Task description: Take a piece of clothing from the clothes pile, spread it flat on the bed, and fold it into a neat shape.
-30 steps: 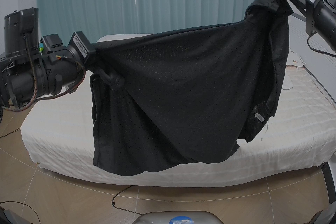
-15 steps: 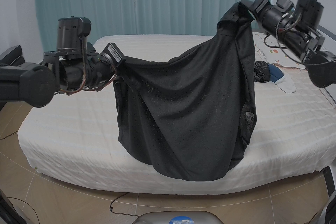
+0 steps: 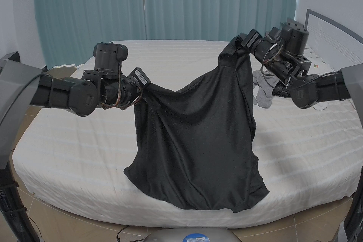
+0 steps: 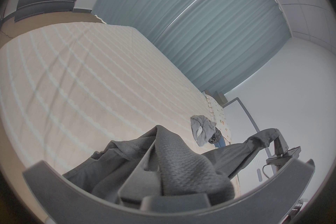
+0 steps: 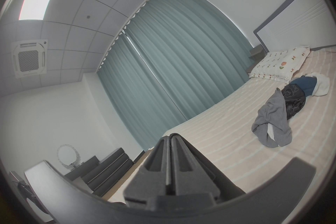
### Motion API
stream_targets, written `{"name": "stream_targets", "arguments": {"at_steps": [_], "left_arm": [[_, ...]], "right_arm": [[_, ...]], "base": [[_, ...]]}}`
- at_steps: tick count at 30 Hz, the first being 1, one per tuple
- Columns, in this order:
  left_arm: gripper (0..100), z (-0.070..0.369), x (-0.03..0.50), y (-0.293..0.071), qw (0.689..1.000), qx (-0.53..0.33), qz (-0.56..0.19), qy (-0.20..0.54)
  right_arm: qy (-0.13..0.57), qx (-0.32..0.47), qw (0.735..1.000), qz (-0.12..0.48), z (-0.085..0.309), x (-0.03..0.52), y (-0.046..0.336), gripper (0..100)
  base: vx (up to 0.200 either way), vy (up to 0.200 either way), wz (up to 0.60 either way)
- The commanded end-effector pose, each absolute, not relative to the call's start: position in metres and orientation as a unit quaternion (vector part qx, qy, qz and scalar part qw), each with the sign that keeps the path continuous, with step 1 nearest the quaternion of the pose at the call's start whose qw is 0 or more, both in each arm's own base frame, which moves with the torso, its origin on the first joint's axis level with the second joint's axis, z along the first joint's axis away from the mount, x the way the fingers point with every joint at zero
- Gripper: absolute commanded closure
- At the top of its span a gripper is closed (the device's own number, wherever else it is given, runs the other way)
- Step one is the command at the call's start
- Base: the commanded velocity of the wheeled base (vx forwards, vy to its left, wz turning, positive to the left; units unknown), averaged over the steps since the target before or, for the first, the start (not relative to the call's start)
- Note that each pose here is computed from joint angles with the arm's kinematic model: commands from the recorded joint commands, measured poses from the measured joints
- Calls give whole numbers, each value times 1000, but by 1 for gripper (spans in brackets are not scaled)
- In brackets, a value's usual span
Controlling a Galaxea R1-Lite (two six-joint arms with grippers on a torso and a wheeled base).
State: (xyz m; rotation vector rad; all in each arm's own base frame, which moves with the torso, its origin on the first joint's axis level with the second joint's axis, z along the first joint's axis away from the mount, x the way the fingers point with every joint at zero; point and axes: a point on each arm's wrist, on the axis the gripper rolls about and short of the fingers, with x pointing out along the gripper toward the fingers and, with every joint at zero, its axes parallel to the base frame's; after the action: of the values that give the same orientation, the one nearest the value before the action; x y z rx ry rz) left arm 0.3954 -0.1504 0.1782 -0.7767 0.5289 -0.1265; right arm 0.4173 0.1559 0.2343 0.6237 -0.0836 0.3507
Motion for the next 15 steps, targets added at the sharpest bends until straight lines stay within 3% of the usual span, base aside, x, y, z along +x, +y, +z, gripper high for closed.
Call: {"name": "stream_targets", "arguments": {"at_steps": [1, 4, 15], "left_arm": [[100, 147, 415, -156, 884, -374, -43, 278], [100, 136, 426, -160, 879, -383, -39, 283], [100, 94, 461, -161, 872, -388, -8, 298]], "right_arm": [[-2, 298, 942, 155, 191, 439, 162, 100], [9, 294, 945, 144, 168, 448, 165, 100], [26, 286, 954, 83, 109, 485, 159, 100]], "base": [[200, 0, 0], [200, 0, 0], [0, 0, 0]]}}
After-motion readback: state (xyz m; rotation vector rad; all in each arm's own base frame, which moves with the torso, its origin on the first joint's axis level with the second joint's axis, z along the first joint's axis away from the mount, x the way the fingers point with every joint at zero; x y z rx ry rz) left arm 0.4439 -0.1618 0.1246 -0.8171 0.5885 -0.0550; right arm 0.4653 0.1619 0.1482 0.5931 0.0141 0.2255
